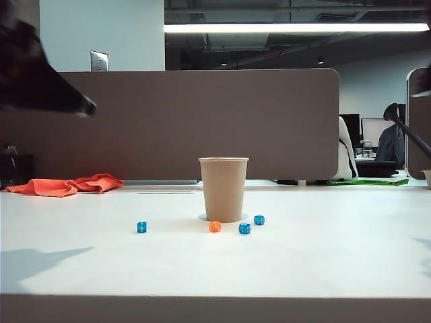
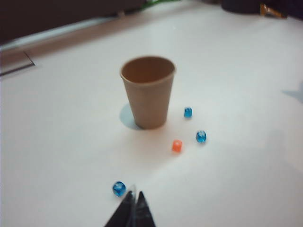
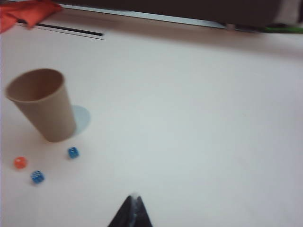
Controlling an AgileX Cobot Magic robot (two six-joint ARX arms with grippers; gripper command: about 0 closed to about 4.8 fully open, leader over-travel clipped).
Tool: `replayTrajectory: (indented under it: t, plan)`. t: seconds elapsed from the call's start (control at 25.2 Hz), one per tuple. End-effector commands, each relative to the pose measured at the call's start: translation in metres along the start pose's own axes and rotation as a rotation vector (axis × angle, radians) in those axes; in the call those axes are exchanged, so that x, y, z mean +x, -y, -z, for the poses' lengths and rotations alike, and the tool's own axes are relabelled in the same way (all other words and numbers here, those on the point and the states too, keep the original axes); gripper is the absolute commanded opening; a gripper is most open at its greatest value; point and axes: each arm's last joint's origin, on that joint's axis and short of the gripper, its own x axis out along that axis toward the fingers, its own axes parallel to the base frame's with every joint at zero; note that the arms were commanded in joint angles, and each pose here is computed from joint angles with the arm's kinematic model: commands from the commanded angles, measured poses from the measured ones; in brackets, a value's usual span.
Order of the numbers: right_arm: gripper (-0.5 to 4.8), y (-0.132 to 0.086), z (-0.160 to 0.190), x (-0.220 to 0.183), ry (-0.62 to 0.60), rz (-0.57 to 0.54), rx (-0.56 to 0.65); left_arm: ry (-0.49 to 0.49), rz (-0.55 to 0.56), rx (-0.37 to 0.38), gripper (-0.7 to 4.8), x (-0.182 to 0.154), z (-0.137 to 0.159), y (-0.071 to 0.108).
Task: Pick up the dice with a different color and drop it into the paper cup.
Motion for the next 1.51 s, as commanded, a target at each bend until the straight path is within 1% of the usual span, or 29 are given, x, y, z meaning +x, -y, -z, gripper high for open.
replayTrajectory:
  t: [0.04,0.08,0.16,0.28,0.32,0.36,0.48,0.64,0.72,0.76,0.83,0.87,0.95,1.11,1.27,1.35,1.51]
  plan:
    - [-0.02,-0.009,-0.006,0.011,0.045,-0.054,-0.030,-0.007,0.032,0.085,-0.06,0.014,0.000,0.000]
    - [-0.02,-0.012,-0.005,0.015,0.036,-0.070,-0.035,-0.012,0.036,0.110,-0.06,0.018,0.002,0.000]
    - [-0.02,-0.018,-0.002,0.022,0.012,-0.083,-0.042,-0.005,0.060,0.137,-0.06,0.025,0.004,0.000]
    - [-0.02,-0.025,0.004,0.032,-0.032,-0.115,-0.052,0.012,0.077,0.139,-0.06,0.034,0.007,-0.001]
    - [-0.02,-0.029,0.006,0.037,-0.046,-0.134,-0.058,0.028,0.101,0.142,-0.06,0.039,0.009,-0.001]
    - [-0.02,-0.033,0.007,0.041,-0.047,-0.152,-0.064,0.047,0.126,0.145,-0.06,0.044,0.010,-0.001]
    - [-0.02,-0.037,0.007,0.045,-0.031,-0.172,-0.071,0.068,0.127,0.150,-0.06,0.051,0.011,-0.002]
    - [-0.02,-0.039,0.008,0.050,-0.028,-0.179,-0.073,0.050,0.136,0.145,-0.05,0.064,0.010,-0.004]
    - [-0.02,-0.039,0.008,0.053,-0.036,-0.180,-0.073,0.045,0.183,0.142,0.01,0.077,0.007,-0.006]
    - [-0.02,-0.040,0.008,0.055,-0.031,-0.180,-0.073,0.047,0.227,0.140,0.62,0.087,0.003,-0.007]
    - [-0.02,-0.040,0.007,0.055,-0.028,-0.180,-0.073,0.046,0.255,0.137,1.27,0.098,0.000,-0.009]
    - [-0.02,-0.040,0.007,0.055,-0.028,-0.179,-0.073,0.044,0.271,0.135,1.37,0.103,0.000,-0.009]
    - [-0.02,-0.040,0.007,0.055,-0.028,-0.179,-0.073,0.010,0.322,0.119,1.48,0.115,-0.001,-0.010]
    - [-0.02,-0.040,0.007,0.055,-0.028,-0.179,-0.073,-0.056,0.394,0.094,1.48,0.125,0.002,-0.010]
    - [-0.02,-0.040,0.007,0.055,-0.029,-0.180,-0.073,-0.088,0.420,0.141,1.48,0.126,0.006,-0.010]
    - [-0.02,-0.040,0.008,0.055,-0.029,-0.179,-0.073,-0.126,0.433,0.178,1.51,0.125,0.011,-0.009]
    - [-0.02,-0.040,0.008,0.055,-0.031,-0.180,-0.073,-0.149,0.444,0.227,1.57,0.124,0.014,-0.008]
